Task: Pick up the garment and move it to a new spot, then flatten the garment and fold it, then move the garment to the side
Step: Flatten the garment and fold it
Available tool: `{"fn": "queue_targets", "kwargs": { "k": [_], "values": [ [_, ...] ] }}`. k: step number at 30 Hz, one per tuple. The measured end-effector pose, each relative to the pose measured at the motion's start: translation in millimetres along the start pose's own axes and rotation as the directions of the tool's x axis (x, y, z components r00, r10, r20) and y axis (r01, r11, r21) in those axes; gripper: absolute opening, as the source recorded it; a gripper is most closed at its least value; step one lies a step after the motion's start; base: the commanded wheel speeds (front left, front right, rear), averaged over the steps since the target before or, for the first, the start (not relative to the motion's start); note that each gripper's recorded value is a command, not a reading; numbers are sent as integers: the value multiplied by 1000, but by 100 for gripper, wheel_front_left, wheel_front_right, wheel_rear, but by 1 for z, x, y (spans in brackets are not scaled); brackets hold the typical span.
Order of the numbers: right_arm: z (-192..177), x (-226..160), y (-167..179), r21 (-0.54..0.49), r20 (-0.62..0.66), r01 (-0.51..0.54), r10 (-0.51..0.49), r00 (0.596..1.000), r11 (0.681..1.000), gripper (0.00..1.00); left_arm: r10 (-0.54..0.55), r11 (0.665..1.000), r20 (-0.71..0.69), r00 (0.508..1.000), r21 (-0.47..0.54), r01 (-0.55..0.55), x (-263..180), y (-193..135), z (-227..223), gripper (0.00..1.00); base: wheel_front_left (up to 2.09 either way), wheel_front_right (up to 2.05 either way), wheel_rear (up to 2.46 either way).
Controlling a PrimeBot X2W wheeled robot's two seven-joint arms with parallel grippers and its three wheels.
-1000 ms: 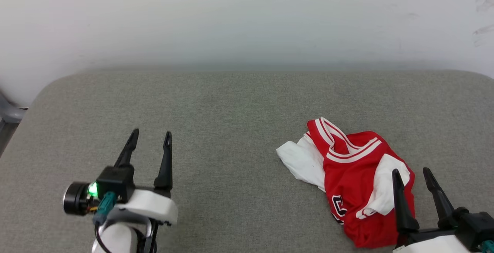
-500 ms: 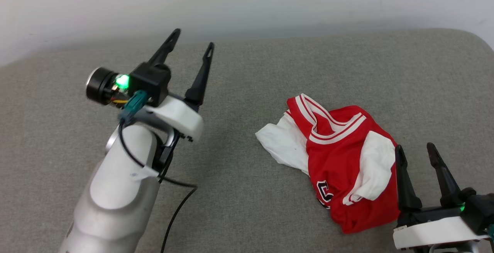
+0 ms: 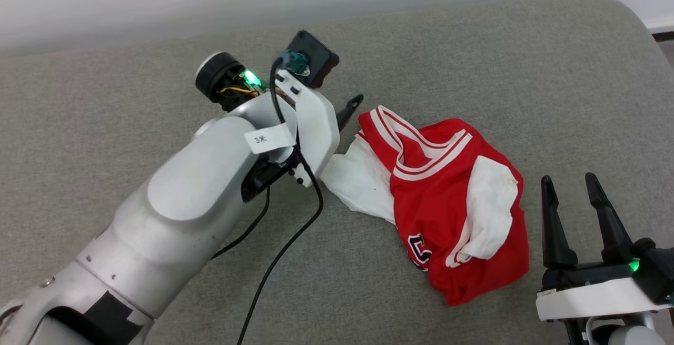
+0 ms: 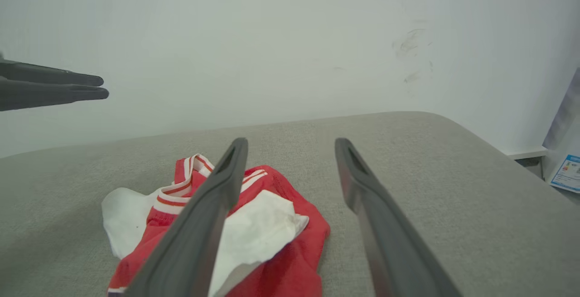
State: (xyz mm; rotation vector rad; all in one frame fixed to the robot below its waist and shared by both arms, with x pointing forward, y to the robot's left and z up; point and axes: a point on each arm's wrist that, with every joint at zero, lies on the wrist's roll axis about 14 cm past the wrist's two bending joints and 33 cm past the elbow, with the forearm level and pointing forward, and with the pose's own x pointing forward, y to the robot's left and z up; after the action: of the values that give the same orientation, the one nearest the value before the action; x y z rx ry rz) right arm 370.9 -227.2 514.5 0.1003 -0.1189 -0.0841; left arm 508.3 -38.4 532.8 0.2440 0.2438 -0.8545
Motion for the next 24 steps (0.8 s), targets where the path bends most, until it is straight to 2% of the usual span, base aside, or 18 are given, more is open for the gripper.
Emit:
{"fn": "queue_targets", "kwargs": {
  "k": [4, 6, 10, 20, 23, 24],
  "values": [
    [-4, 0, -6, -2, -14, 21, -21, 1000, 1000, 100, -100, 995, -214, 972, -15, 99, 8, -19, -38, 100, 0, 0, 0],
    [-5, 1, -9, -6, -17, 28, -28, 999, 1000, 100, -124, 990, -313, 942, 19, 137, 9, -23, -57, 100, 0, 0, 0],
    [-9, 1, -15, -13, -30, 48, -48, 998, 999, 100, -175, 979, -441, 880, 17, 204, 9, -32, -89, 100, 0, 0, 0],
    [-17, 7, -26, -33, -53, 77, -78, 996, 997, 100, -221, 966, -611, 760, -30, 257, 8, -37, -152, 100, 0, 0, 0],
    [-19, 7, -28, -35, -57, 82, -84, 995, 996, 100, -243, 961, -617, 748, -49, 271, 9, -44, -157, 100, 0, 0, 0],
    [-20, 7, -28, -36, -59, 83, -85, 995, 996, 100, -247, 960, -624, 742, -51, 276, 8, -46, -159, 76, 0, 0, 0]
  ]
}}
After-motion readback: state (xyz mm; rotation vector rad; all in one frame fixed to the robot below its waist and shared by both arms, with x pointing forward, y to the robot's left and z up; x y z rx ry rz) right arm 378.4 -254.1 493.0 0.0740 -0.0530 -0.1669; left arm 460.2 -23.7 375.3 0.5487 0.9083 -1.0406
